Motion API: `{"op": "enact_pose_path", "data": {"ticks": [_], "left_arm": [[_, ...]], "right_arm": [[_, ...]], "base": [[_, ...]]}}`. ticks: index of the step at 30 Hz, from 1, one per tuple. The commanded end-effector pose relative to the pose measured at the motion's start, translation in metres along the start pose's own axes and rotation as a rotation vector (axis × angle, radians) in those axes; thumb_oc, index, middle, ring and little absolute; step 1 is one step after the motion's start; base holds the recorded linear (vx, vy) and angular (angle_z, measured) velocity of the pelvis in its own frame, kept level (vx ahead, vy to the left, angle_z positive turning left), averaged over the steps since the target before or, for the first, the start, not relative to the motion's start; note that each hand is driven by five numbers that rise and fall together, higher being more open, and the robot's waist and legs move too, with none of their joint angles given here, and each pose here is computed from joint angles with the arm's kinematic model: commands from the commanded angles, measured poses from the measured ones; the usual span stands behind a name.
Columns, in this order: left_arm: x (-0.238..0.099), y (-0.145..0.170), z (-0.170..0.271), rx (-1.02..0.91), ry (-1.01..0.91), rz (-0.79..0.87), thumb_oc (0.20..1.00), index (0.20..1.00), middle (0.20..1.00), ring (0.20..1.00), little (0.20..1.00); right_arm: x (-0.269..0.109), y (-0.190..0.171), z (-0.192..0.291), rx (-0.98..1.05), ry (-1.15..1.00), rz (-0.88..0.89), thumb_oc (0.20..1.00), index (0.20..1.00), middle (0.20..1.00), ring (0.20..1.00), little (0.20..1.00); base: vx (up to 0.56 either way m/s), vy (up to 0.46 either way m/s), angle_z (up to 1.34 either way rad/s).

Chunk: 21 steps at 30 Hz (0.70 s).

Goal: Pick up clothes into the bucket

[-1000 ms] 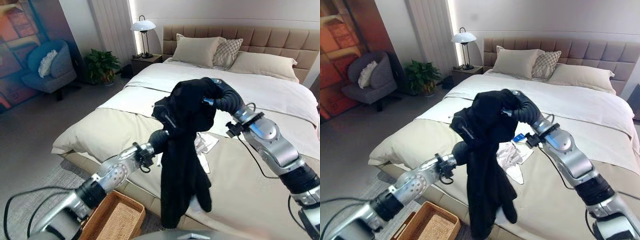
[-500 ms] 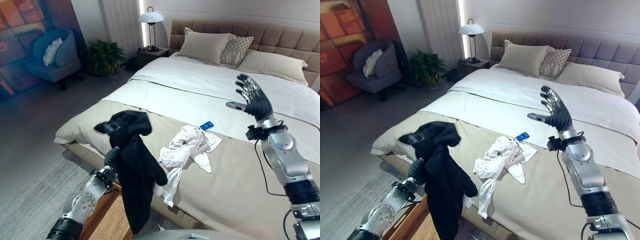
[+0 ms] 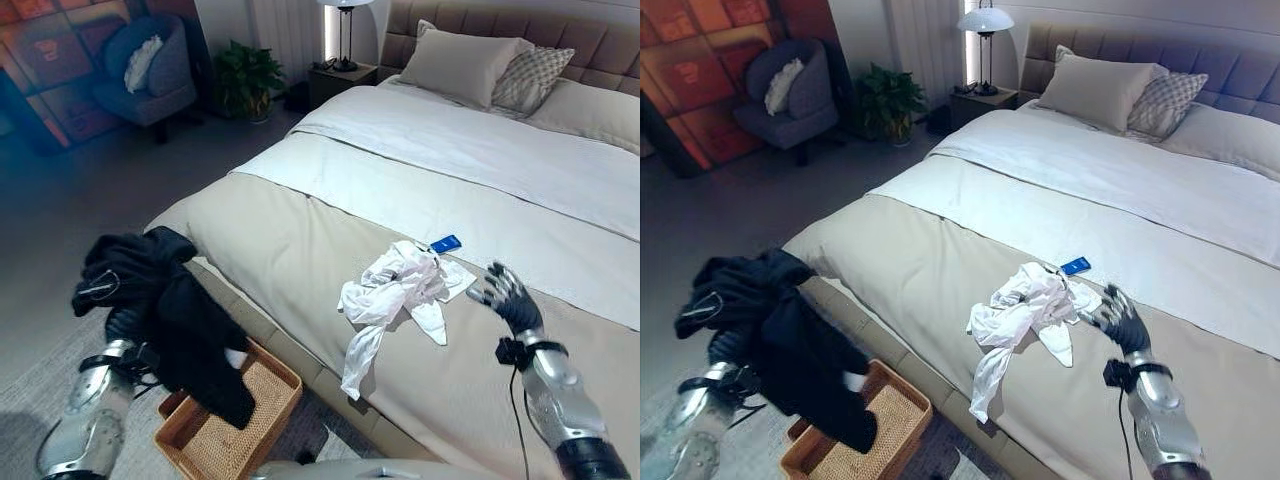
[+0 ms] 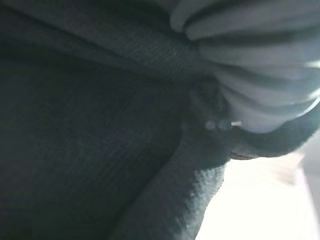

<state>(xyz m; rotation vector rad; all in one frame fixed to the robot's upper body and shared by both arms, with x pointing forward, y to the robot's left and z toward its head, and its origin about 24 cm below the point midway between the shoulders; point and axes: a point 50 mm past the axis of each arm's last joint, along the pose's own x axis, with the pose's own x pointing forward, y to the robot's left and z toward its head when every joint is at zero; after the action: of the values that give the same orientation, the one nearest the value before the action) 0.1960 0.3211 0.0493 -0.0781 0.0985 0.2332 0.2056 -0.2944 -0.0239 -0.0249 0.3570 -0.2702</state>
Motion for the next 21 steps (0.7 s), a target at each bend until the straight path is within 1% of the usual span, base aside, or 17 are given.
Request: {"op": "enact_pose_path", "data": {"ticks": [1, 2, 3, 4, 6, 7, 9, 10, 12, 13, 14, 18, 19, 20, 21], "left_arm": [[0.007, 0.006, 0.052, 0.22, -0.241, 0.03, 0.2, 0.2, 0.2, 0.2, 0.2], [0.007, 0.007, 0.05, 0.24, -0.233, 0.046, 0.2, 0.2, 0.2, 0.2, 0.2], [0.008, 0.007, 0.05, 0.241, -0.233, 0.046, 0.2, 0.2, 0.2, 0.2, 0.2], [0.009, 0.01, 0.046, 0.274, -0.221, 0.079, 0.2, 0.2, 0.2, 0.2, 0.2], [0.012, 0.013, 0.041, 0.291, -0.216, 0.127, 0.2, 0.2, 0.2, 0.2, 0.2], [0.015, 0.014, 0.04, 0.293, -0.234, 0.173, 0.2, 0.2, 0.2, 0.2, 0.2], [0.024, 0.015, 0.029, 0.271, -0.208, 0.246, 0.2, 0.2, 0.2, 0.2, 0.2], [0.027, 0.015, 0.026, 0.277, -0.203, 0.274, 0.2, 0.2, 0.2, 0.2, 0.2], [0.031, 0.017, 0.023, 0.279, -0.194, 0.313, 0.2, 0.2, 0.2, 0.2, 0.2], [0.032, 0.017, 0.023, 0.279, -0.195, 0.313, 0.2, 0.2, 0.2, 0.2, 0.2], [0.039, 0.02, 0.017, 0.262, -0.169, 0.348, 0.2, 0.2, 0.2, 0.2, 0.2], [0.047, 0.025, 0.017, 0.312, -0.146, 0.388, 0.2, 0.2, 0.2, 0.2, 0.2], [0.052, 0.03, 0.025, 0.388, -0.153, 0.42, 0.2, 0.2, 0.2, 0.2, 0.2], [0.058, 0.03, 0.041, 0.444, -0.203, 0.436, 0.2, 0.2, 0.2, 0.2, 0.2], [0.058, 0.03, 0.041, 0.444, -0.203, 0.436, 0.2, 0.2, 0.2, 0.2, 0.2]], "right_arm": [[0.012, -0.003, 0.003, -0.046, -0.02, -0.1, 1.0, 1.0, 1.0, 1.0, 1.0], [0.01, -0.003, -0.01, -0.05, 0.032, -0.109, 1.0, 1.0, 1.0, 1.0, 1.0], [0.01, -0.003, -0.01, -0.05, 0.032, -0.109, 1.0, 1.0, 1.0, 1.0, 1.0], [0.003, 0.0, -0.036, -0.078, 0.138, -0.1, 1.0, 1.0, 1.0, 1.0, 1.0], [-0.002, 0.002, -0.05, -0.093, 0.195, -0.1, 1.0, 1.0, 1.0, 1.0, 1.0], [-0.009, 0.005, -0.066, -0.108, 0.256, -0.089, 1.0, 1.0, 1.0, 1.0, 1.0], [-0.016, 0.003, -0.083, -0.158, 0.331, -0.101, 1.0, 1.0, 1.0, 1.0, 1.0], [-0.021, 0.005, -0.093, -0.207, 0.377, -0.077, 1.0, 1.0, 1.0, 1.0, 1.0], [-0.026, 0.0, -0.101, -0.244, 0.419, -0.095, 1.0, 1.0, 1.0, 1.0, 1.0], [-0.026, 0.0, -0.1, -0.244, 0.418, -0.096, 1.0, 1.0, 1.0, 1.0, 1.0], [-0.028, -0.001, -0.103, -0.255, 0.43, -0.093, 1.0, 1.0, 1.0, 1.0, 1.0], [-0.026, 0.003, -0.098, -0.259, 0.385, -0.068, 1.0, 1.0, 1.0, 1.0, 1.0], [-0.022, 0.004, -0.088, -0.282, 0.331, -0.05, 1.0, 1.0, 1.0, 1.0, 1.0], [-0.015, 0.008, -0.072, -0.312, 0.243, -0.024, 1.0, 1.0, 1.0, 1.0, 1.0], [-0.015, 0.008, -0.072, -0.312, 0.243, -0.024, 1.0, 1.0, 1.0, 1.0, 1.0]], "base": [[-0.13, 0.023, 0.08], [-0.06, 0.011, 0.05], [-0.11, 0.012, 0.13], [-0.13, 0.009, 0.12], [-0.17, 0.011, 0.04], [-0.14, 0.002, -0.01], [-0.13, -0.008, 0.01], [-0.11, -0.013, 0.06], [-0.07, -0.018, 0.03], [-0.08, -0.028, -0.06], [-0.08, -0.014, -0.02], [-0.05, 0.002, 0.01], [-0.17, -0.028, -0.1], [-0.16, -0.028, -0.08], [-0.16, -0.035, -0.07]]}}
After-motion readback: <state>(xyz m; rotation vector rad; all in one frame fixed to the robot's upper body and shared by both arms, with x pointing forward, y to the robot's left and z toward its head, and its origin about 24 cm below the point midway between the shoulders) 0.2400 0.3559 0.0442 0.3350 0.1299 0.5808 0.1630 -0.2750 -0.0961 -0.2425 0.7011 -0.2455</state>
